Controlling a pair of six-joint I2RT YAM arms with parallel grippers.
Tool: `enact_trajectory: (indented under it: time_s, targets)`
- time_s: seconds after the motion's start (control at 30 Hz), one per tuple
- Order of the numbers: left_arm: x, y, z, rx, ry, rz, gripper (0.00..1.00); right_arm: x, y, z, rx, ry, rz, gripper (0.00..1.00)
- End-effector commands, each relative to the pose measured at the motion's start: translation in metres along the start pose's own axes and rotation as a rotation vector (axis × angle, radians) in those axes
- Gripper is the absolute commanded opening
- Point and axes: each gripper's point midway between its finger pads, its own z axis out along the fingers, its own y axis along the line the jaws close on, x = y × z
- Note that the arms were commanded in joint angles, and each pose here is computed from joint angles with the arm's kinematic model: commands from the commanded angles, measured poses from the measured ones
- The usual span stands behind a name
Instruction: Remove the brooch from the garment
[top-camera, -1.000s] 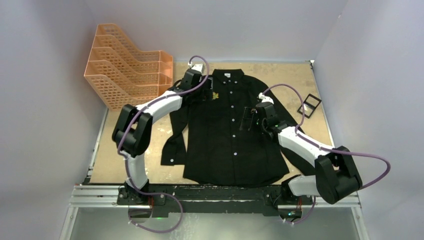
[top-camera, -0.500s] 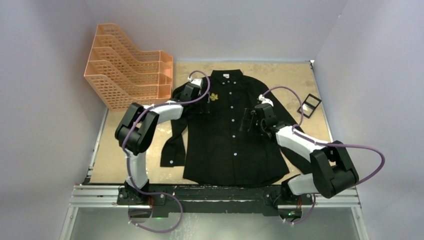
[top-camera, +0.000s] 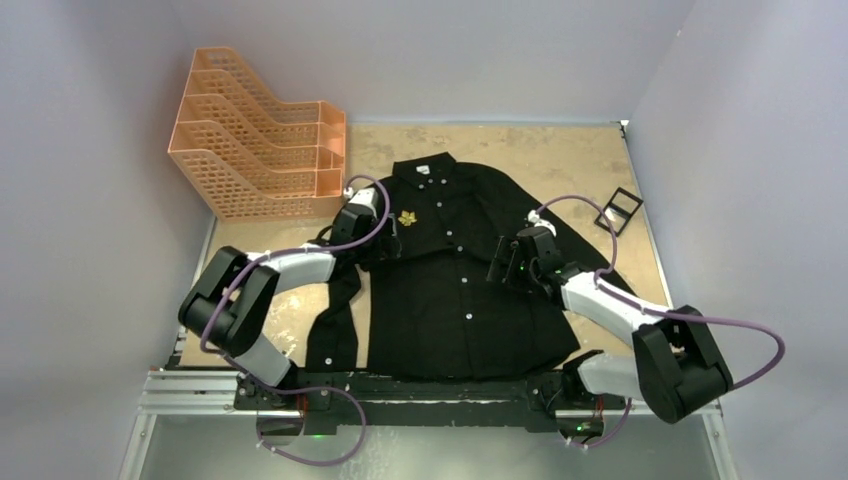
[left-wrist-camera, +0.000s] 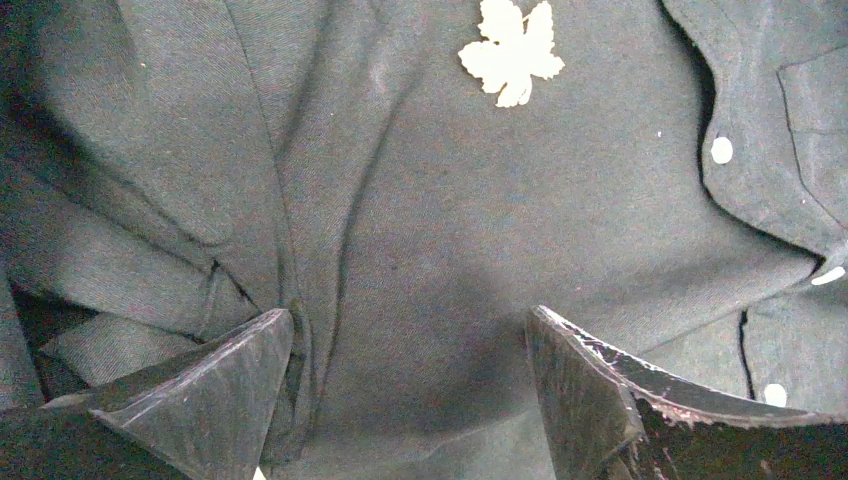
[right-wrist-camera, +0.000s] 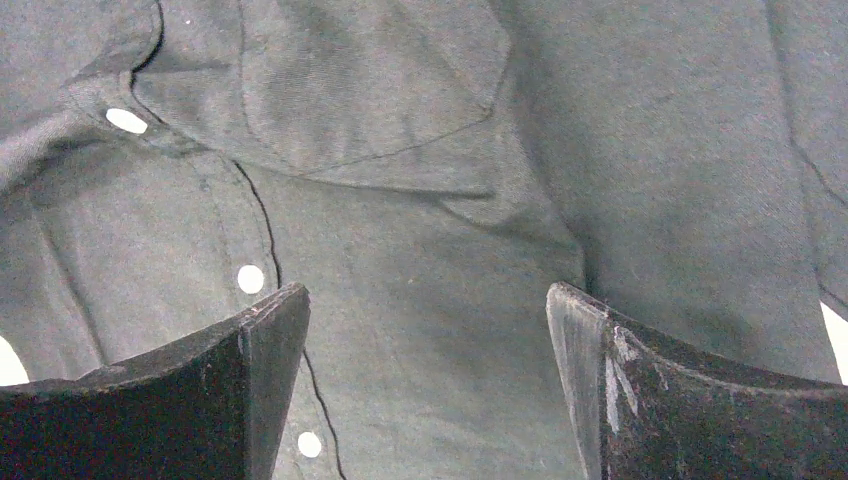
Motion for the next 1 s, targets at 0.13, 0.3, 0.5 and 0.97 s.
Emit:
enact_trajectory:
  time_s: [0.13, 0.3, 0.5, 0.97]
  targets:
    - [0.032, 0.008, -0.039, -0.025, 0.028, 0.005, 0.86, -0.012, 0.014, -0.039, -0.107, -0.066, -0.020, 0.90]
    - [-0.003, -0.014, -0.060, -0.009, -0.074, 0.062, 0.86, -0.064, 0.056, -0.069, -0.245, -0.219, -0.108, 0.88]
    - [-0.038, -0.061, -0.076, 0.098, -0.168, 0.095, 0.85, -0.119, 0.099, -0.056, -0.301, -0.306, -0.134, 0.82]
    - [-0.003, -0.106, -0.031, 0.227, -0.033, 0.171, 0.66, -0.107, 0.107, 0.037, -0.249, -0.135, -0.105, 0.71]
